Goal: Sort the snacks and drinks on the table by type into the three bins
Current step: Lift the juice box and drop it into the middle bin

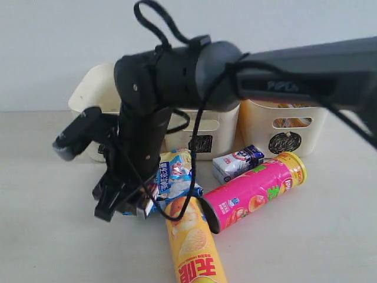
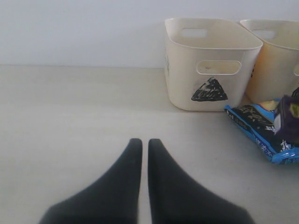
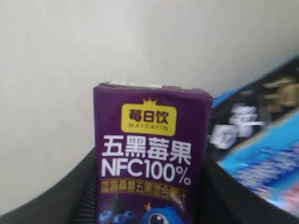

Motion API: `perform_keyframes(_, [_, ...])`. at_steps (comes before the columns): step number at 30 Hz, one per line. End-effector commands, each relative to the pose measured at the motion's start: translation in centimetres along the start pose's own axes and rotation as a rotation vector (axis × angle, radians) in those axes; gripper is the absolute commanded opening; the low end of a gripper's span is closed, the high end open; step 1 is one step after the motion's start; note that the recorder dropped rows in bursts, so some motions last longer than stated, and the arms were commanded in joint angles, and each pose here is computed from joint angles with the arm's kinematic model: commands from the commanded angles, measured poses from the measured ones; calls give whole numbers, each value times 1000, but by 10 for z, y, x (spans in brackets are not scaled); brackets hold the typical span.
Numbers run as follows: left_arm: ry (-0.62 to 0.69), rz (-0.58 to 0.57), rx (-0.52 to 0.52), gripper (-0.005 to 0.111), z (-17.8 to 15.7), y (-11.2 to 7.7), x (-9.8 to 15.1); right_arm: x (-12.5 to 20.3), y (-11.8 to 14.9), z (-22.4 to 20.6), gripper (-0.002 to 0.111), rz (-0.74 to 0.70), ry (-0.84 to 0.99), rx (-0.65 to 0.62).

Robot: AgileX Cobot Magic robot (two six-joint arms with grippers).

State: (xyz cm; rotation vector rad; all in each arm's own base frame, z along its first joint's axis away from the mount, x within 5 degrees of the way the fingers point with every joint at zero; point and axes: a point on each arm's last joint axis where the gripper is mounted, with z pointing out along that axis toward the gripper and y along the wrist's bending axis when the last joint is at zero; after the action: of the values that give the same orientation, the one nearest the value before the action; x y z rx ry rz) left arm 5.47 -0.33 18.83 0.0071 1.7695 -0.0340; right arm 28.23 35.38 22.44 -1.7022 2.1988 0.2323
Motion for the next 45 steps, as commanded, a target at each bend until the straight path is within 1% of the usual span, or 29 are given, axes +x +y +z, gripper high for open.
perform_keyframes(1, [-6,7,3,4,0,0,0,-4,-20,-56,0,-2,-120,177])
perform_keyframes(4, [-6,7,3,4,0,0,0,0,-44,-84,0,60,-204,306])
perform_keyframes(7, [-6,7,3,4,0,0,0,7,-70,-105,0,138,-305,389])
perform_keyframes(13, [-6,7,3,4,0,0,0,28,-123,-122,0,259,-459,527])
perform_keyframes(18, [-6,7,3,4,0,0,0,42,-161,-132,0,367,-630,631])
perform_keyframes(23, [-6,7,3,4,0,0,0,48,-181,-119,0,394,-699,671])
perform_keyframes(31, [-6,7,3,4,0,0,0,54,-196,-73,1,402,-673,658])
perform_keyframes(33, [-6,7,3,4,0,0,0,57,-198,-63,6,406,-659,652])
perform_keyframes(34, [-6,7,3,4,0,0,0,58,-200,-60,10,408,-655,650])
perform_keyframes(35, [-6,7,3,4,0,0,0,59,-200,-55,17,415,-649,644])
perform_keyframes(37, [-6,7,3,4,0,0,0,60,-201,-48,31,422,-641,637])
perform_keyframes(40, [-6,7,3,4,0,0,0,62,-202,-40,59,426,-630,629])
perform_keyframes(42, [-6,7,3,4,0,0,0,61,-202,-40,73,425,-636,632])
perform_keyframes(43, [-6,7,3,4,0,0,0,61,-202,-40,76,425,-636,632])
perform_keyframes(45, [-6,7,3,4,0,0,0,61,-203,-44,77,425,-641,637])
